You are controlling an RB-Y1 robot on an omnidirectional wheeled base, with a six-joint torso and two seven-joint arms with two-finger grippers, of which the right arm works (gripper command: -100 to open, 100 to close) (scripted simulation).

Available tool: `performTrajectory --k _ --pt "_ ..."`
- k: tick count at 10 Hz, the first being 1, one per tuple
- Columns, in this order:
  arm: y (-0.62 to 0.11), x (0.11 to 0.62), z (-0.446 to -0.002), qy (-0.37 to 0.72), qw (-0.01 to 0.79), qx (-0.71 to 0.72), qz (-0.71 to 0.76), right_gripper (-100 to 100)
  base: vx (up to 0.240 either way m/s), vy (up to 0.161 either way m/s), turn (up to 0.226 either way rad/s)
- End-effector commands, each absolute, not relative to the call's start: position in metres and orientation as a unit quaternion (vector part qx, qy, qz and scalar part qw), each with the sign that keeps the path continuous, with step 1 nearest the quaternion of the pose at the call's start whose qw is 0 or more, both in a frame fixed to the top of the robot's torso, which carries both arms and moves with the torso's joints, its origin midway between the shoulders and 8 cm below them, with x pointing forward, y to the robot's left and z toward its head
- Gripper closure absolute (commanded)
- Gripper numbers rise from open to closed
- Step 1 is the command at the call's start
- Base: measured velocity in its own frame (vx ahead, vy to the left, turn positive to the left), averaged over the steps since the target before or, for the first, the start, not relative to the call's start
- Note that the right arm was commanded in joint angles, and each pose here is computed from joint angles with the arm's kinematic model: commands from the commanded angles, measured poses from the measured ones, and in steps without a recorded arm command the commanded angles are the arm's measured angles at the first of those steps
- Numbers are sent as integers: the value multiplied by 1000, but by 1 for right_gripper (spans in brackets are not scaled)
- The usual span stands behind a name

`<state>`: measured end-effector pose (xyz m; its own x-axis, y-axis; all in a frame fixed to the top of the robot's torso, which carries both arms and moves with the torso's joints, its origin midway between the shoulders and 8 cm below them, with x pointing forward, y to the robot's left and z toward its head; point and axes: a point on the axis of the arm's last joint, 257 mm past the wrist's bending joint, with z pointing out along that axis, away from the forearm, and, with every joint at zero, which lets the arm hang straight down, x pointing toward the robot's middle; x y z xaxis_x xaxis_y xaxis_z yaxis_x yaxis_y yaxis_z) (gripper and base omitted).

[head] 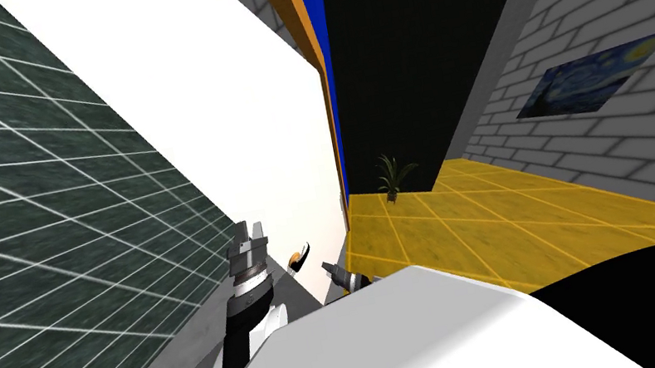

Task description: Push the door open

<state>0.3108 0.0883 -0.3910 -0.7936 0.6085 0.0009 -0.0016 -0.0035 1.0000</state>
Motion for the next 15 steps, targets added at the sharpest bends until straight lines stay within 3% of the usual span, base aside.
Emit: performTrajectory --k 1,4,12,13,15 --pt "83 323 -391 664 241 241 665 -100 -96 137 -106" --pt "82 327 -392 663 246 244 663 -100 -24 91 -15" --pt "83 335 -392 662 253 248 660 -100 124 130 23" --pt "83 335 -392 662 253 248 660 100 -4 -9 0" --pt "83 335 -392 662 253 248 660 100 -17 -26 3"
